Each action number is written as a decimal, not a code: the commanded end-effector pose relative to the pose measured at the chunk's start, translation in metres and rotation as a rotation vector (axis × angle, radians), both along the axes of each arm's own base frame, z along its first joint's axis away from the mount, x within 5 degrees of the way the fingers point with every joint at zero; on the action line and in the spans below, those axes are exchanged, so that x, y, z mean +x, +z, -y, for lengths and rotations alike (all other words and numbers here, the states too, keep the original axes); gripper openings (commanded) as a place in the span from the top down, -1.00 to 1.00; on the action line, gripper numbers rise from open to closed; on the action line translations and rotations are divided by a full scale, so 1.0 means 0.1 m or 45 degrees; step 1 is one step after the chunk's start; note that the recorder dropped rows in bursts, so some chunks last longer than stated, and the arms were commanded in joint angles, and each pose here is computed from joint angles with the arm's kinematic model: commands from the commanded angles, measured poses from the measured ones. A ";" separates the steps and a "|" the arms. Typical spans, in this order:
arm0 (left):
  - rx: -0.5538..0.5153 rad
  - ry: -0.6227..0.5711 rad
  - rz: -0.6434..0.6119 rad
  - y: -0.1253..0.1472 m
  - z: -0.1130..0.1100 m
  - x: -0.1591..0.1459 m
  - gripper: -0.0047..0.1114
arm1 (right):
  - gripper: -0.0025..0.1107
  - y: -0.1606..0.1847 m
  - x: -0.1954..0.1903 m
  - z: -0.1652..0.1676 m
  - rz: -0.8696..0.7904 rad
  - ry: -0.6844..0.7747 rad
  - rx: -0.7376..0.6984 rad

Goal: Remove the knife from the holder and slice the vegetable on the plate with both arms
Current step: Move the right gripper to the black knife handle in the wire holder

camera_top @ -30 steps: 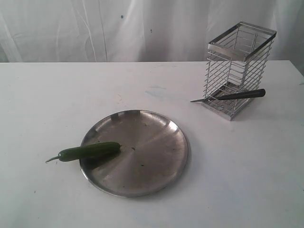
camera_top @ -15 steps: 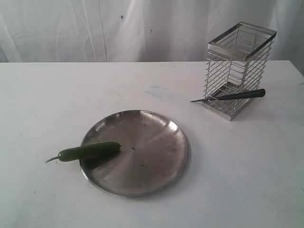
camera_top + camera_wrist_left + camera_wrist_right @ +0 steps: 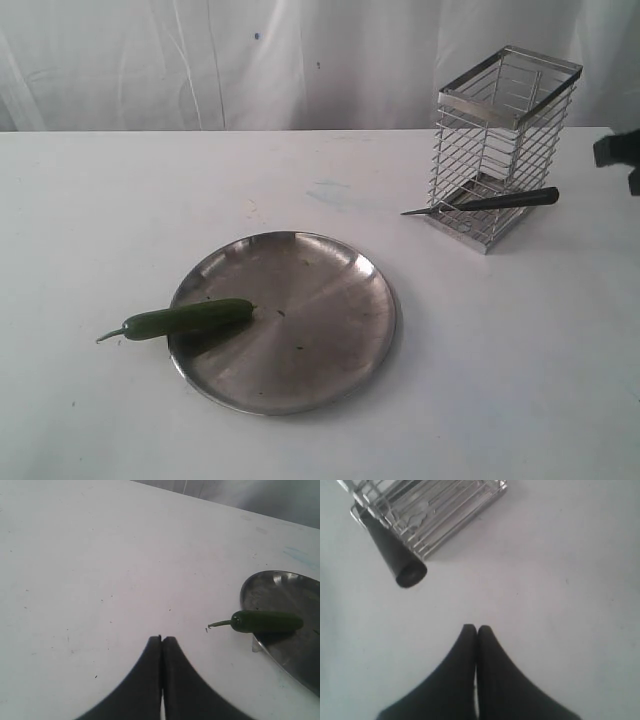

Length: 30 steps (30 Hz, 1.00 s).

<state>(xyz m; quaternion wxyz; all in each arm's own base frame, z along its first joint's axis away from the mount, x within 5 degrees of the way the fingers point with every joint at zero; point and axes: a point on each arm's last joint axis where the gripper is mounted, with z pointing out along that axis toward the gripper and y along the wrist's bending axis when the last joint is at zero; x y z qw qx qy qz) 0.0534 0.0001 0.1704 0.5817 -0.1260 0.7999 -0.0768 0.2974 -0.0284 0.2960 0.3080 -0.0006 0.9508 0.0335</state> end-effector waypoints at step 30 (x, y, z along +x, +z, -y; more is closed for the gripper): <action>0.008 -0.045 0.002 0.00 0.02 0.00 0.92 | 0.05 -0.77 0.79 0.08 -0.447 -0.244 0.969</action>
